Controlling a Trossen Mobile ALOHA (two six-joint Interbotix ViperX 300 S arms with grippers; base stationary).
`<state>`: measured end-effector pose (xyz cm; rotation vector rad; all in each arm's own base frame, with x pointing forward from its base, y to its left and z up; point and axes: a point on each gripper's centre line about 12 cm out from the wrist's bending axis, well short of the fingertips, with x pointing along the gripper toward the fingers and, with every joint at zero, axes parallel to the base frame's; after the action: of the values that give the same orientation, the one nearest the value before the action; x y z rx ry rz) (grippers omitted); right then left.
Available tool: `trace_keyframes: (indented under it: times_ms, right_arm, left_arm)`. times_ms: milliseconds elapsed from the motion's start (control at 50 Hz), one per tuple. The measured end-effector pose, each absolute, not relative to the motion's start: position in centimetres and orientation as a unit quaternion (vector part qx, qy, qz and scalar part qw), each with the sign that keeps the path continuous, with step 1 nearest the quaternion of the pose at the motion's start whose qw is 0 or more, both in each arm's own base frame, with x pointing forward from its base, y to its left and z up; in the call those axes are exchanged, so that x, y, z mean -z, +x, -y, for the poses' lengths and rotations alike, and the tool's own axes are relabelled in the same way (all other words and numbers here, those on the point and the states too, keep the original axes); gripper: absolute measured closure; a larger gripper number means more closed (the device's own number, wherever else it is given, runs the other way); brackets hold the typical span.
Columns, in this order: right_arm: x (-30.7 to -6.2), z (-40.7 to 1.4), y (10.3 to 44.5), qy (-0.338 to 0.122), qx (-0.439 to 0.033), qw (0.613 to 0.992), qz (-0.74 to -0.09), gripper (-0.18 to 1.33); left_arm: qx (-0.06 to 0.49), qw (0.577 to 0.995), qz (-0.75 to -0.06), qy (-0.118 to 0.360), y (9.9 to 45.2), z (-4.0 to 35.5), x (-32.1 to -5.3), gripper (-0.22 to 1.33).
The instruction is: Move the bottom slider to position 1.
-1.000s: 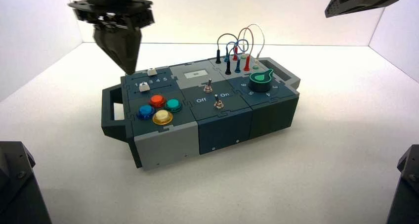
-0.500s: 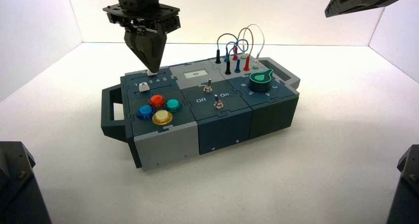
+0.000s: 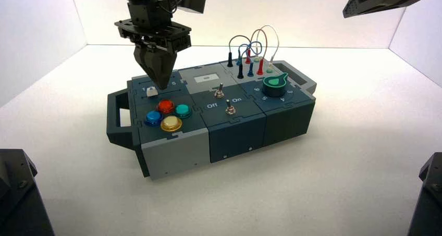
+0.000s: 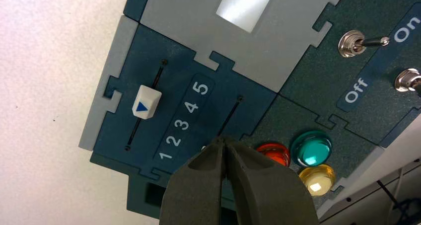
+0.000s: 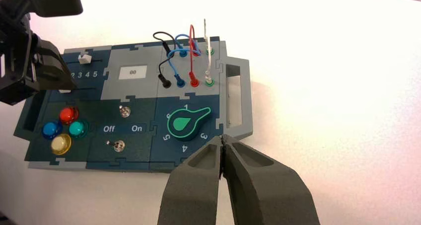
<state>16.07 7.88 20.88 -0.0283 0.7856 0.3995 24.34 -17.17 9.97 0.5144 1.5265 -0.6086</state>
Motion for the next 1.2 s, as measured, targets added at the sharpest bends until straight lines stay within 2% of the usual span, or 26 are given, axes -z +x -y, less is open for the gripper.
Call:
trace_keyframes:
  times_ms: [760,1080,1200]
  right_arm:
    - [-21.0,-7.9,16.1,-0.015,-0.194,0.905,-0.379,1.29]
    - [-20.9,-7.9,16.1,-0.015,-0.193,0.905,-0.379,1.29]
    - [-20.9,-7.9,16.1,-0.015,-0.194,0.905,-0.379,1.29]
  left_arm:
    - [0.262,0.639,-0.682,0.240,23.1,15.9,-8.9,1.28]
    - [0.261,0.634,-0.688,0.238,22.7,15.6,-9.0,1.28]
    - [0.260,0.631,-0.691,0.236,22.3,15.5,-9.9,1.27]
